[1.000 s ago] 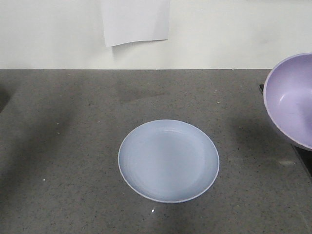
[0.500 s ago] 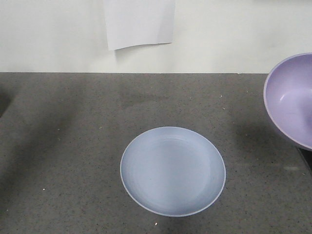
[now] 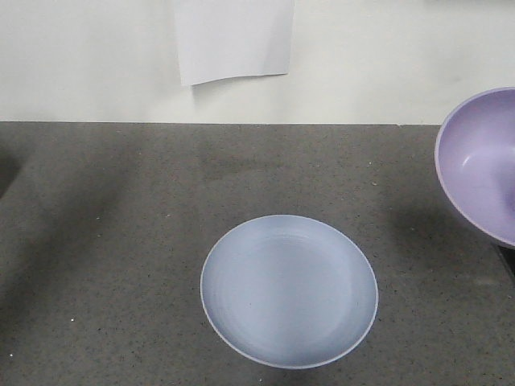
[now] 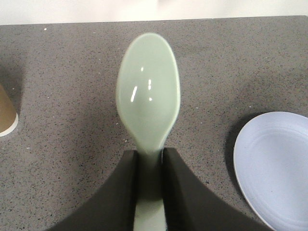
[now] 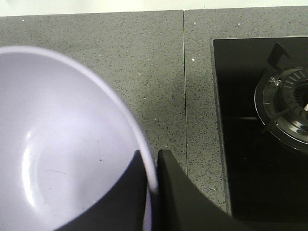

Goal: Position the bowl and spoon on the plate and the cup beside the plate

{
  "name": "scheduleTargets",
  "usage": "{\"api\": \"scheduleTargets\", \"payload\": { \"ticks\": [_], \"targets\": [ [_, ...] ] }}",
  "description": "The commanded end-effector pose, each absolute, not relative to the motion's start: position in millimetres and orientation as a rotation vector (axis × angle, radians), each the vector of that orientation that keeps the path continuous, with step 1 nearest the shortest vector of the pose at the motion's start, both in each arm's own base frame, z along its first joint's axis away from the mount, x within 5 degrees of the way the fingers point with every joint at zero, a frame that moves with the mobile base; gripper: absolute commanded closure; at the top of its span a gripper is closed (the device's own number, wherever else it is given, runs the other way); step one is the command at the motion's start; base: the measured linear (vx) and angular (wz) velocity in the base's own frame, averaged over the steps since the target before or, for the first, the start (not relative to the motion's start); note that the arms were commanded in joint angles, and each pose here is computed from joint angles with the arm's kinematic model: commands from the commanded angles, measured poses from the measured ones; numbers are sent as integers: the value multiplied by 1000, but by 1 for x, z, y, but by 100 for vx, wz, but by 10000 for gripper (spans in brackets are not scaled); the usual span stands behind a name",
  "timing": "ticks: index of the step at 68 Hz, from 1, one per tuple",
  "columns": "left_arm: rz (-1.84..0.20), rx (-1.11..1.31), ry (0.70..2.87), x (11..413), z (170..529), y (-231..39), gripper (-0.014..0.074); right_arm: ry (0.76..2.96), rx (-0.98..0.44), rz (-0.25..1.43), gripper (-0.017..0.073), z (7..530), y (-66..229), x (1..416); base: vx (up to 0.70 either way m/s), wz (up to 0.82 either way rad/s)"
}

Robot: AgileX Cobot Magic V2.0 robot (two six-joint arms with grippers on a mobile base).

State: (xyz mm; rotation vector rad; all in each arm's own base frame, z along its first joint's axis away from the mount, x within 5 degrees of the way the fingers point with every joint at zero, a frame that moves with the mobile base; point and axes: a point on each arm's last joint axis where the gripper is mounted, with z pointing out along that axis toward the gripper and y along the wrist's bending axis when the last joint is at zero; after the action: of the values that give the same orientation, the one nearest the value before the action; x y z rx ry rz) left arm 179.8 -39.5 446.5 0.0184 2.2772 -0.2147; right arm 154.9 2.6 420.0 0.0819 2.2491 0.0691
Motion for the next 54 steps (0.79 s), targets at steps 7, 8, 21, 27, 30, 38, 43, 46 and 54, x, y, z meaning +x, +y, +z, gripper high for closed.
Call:
{"api": "scheduleTargets", "payload": {
  "ticks": [7, 8, 21, 27, 30, 38, 43, 46, 54],
  "targets": [
    [-245, 23, 2181, 176, 461, -40, 600, 2153, 80, 68, 565, 434, 2, 155, 0, 0],
    [-245, 23, 2181, 176, 461, -40, 600, 2153, 80, 68, 565, 434, 2, 155, 0, 0],
    [-245, 23, 2181, 176, 461, -40, 600, 2153, 80, 68, 565, 434, 2, 155, 0, 0],
    [-245, 23, 2181, 176, 461, -40, 600, 2153, 80, 68, 565, 434, 2, 155, 0, 0],
    [-245, 23, 2181, 176, 461, -40, 600, 2153, 80, 68, 565, 434, 2, 155, 0, 0],
    [-245, 23, 2181, 176, 461, -40, 600, 2153, 80, 68, 565, 434, 2, 155, 0, 0],
    [-245, 23, 2181, 176, 461, -40, 600, 2153, 80, 68, 565, 434, 2, 155, 0, 0],
    [-245, 23, 2181, 176, 461, -40, 600, 2153, 80, 68, 565, 434, 2, 155, 0, 0],
    [-245, 23, 2181, 176, 461, -40, 600, 2153, 80, 68, 565, 434, 2, 155, 0, 0]
  ]
}}
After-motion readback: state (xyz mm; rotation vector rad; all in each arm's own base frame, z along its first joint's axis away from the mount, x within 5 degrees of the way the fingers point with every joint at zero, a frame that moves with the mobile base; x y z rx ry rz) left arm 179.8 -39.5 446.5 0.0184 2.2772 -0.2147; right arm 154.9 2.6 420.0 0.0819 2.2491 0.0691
